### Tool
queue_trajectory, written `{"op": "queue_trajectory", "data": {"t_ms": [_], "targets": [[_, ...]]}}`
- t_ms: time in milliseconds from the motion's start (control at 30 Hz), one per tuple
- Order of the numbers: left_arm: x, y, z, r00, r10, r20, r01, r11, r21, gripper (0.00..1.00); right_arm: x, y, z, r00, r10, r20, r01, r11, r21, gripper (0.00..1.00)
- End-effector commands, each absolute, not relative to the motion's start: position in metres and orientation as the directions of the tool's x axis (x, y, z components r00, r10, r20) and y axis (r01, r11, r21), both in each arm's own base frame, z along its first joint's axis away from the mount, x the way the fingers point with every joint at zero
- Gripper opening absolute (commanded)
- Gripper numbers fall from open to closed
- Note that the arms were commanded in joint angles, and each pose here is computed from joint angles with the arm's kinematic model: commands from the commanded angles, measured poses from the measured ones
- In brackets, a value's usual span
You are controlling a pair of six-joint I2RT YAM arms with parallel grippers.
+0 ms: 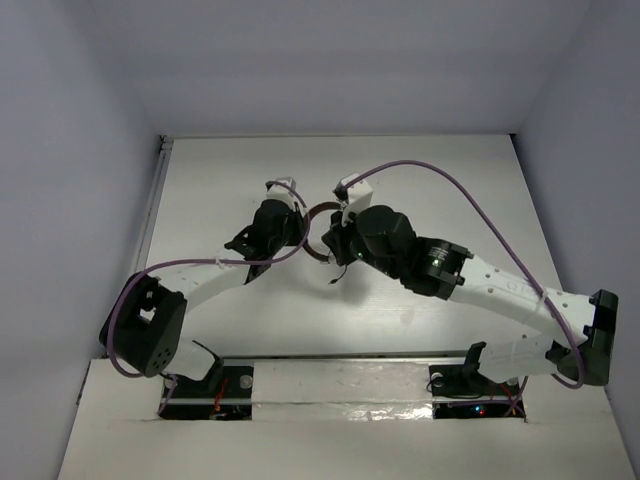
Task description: Wrap the headphones
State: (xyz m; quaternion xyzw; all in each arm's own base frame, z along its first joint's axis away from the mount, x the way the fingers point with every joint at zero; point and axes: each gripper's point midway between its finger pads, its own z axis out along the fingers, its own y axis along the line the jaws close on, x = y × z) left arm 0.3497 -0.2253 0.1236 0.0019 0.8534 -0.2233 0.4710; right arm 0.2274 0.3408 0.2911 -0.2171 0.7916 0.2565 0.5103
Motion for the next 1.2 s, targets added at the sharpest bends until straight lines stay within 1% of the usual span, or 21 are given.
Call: {"op": "queue_trajectory", "data": {"t_ms": [0,67,167,267,300,333,367,400,433,533,567,633,733,767,800,900,1033,1067,1167], "targets": [[0.338,-0.256,0.149,-0.515,-0.181,-0.838,0.363,0.839,-0.404,0.00,0.242,0.326,0.307,-0.352,-0.032,-0.935,-0.606,0.770,0.202,0.00],[0.341,-0.253,0.148,-0.524,-0.212,-0.825,0.316,0.851,-0.419,0.00,0.237,0.331,0.314,-0.367,-0.024,-0.930,-0.626,0.745,0.228,0.00],[0.353,-0.250,0.165,-0.525,-0.295,-0.798,0.261,0.837,-0.481,0.00,0.227,0.334,0.303,-0.397,-0.058,-0.916,-0.656,0.716,0.239,0.00],[0.373,-0.243,0.185,-0.513,-0.371,-0.774,0.215,0.818,-0.534,0.00,0.205,0.335,0.295,-0.415,-0.067,-0.907,-0.708,0.651,0.276,0.00],[0.378,-0.242,0.189,-0.508,-0.390,-0.768,0.205,0.811,-0.548,0.00,0.192,0.337,0.282,-0.435,-0.087,-0.896,-0.731,0.616,0.295,0.00],[0.385,-0.241,0.200,-0.494,-0.414,-0.765,0.208,0.798,-0.566,0.00,0.183,0.335,0.283,-0.445,-0.077,-0.892,-0.738,0.596,0.317,0.00],[0.383,-0.248,0.207,-0.520,-0.432,-0.737,0.237,0.756,-0.610,0.00,0.180,0.334,0.277,-0.454,-0.079,-0.888,-0.737,0.594,0.323,0.00],[0.390,-0.246,0.212,-0.512,-0.459,-0.726,0.238,0.736,-0.633,0.00,0.175,0.334,0.271,-0.461,-0.087,-0.883,-0.740,0.586,0.329,0.00],[0.391,-0.252,0.222,-0.514,-0.469,-0.719,0.262,0.712,-0.652,0.00,0.173,0.332,0.258,-0.479,-0.102,-0.872,-0.734,0.591,0.334,0.00],[0.401,-0.254,0.240,-0.497,-0.508,-0.704,0.268,0.682,-0.681,0.00,0.165,0.341,0.242,-0.507,-0.119,-0.853,-0.739,0.570,0.360,0.00],[0.402,-0.256,0.244,-0.494,-0.509,-0.705,0.276,0.677,-0.682,0.00,0.156,0.351,0.237,-0.514,-0.144,-0.845,-0.758,0.538,0.370,0.00],[0.404,-0.266,0.245,-0.498,-0.488,-0.716,0.285,0.688,-0.667,0.00,0.152,0.362,0.240,-0.507,-0.151,-0.848,-0.773,0.516,0.370,0.00],[0.407,-0.272,0.233,-0.518,-0.467,-0.716,0.279,0.699,-0.658,0.00,0.152,0.388,0.256,-0.488,-0.166,-0.857,-0.804,0.466,0.368,0.00],[0.404,-0.277,0.229,-0.528,-0.457,-0.715,0.286,0.698,-0.657,0.00,0.149,0.398,0.272,-0.473,-0.155,-0.867,-0.820,0.436,0.370,0.00],[0.405,-0.281,0.224,-0.539,-0.452,-0.711,0.290,0.693,-0.660,0.00,0.149,0.407,0.263,-0.482,-0.186,-0.856,-0.823,0.430,0.370,0.00],[0.400,-0.290,0.216,-0.565,-0.431,-0.704,0.317,0.674,-0.667,0.00,0.146,0.426,0.270,-0.477,-0.194,-0.857,-0.842,0.381,0.382,0.00],[0.386,-0.298,0.203,-0.591,-0.385,-0.709,0.361,0.660,-0.659,0.00,0.156,0.430,0.280,-0.448,-0.159,-0.880,-0.843,0.402,0.356,0.00],[0.379,-0.304,0.205,-0.605,-0.370,-0.705,0.399,0.626,-0.670,0.00,0.159,0.429,0.282,-0.439,-0.150,-0.886,-0.842,0.412,0.348,0.00],[0.363,-0.306,0.191,-0.638,-0.329,-0.696,0.425,0.603,-0.674,0.00,0.174,0.419,0.287,-0.409,-0.115,-0.905,-0.817,0.487,0.308,0.00]]}}
